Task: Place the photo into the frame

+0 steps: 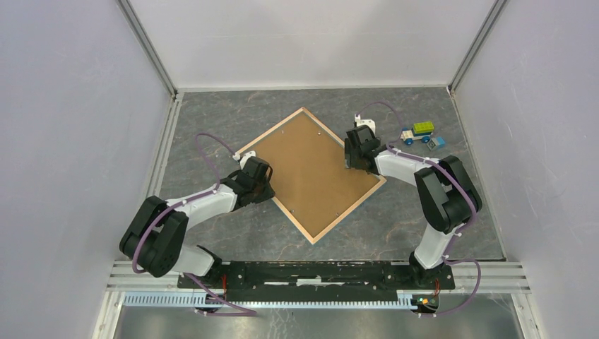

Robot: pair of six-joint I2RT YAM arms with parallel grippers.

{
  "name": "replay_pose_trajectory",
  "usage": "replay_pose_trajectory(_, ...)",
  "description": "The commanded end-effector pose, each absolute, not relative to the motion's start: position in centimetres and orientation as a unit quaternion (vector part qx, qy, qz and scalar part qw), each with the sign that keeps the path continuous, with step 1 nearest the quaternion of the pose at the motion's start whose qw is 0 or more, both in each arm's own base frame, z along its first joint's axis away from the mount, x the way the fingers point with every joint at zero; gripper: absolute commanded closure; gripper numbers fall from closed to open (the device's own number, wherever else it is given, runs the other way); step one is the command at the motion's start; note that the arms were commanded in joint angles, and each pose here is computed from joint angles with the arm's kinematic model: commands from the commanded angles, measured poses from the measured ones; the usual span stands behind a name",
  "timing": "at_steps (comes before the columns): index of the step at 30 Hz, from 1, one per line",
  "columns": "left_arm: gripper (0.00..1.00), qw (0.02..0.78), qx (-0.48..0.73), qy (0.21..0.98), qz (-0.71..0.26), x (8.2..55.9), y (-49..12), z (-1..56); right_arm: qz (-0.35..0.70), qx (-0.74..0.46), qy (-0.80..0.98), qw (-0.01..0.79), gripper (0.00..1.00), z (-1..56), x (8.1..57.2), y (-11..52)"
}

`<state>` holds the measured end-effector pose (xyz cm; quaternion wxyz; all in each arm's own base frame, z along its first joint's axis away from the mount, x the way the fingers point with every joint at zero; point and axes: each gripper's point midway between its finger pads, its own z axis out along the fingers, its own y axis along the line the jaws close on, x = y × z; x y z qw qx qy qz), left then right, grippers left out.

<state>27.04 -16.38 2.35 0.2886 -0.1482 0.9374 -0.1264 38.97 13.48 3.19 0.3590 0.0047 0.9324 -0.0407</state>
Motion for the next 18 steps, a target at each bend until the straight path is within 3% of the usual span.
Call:
replay_pose_trajectory(1,0.82,0.267,-0.120,0.951,-0.098,25.6,-15.1,0.5,-0.033,-0.002,0.936,0.351,0.29,3.7,38.4,13.8)
replay_pose_trajectory(18,0.82,0.265,-0.122,0.952,-0.098,25.6,-15.1,0.5,-0.039,-0.032,0.938,0.342,0.57,3.1,38.3,13.7)
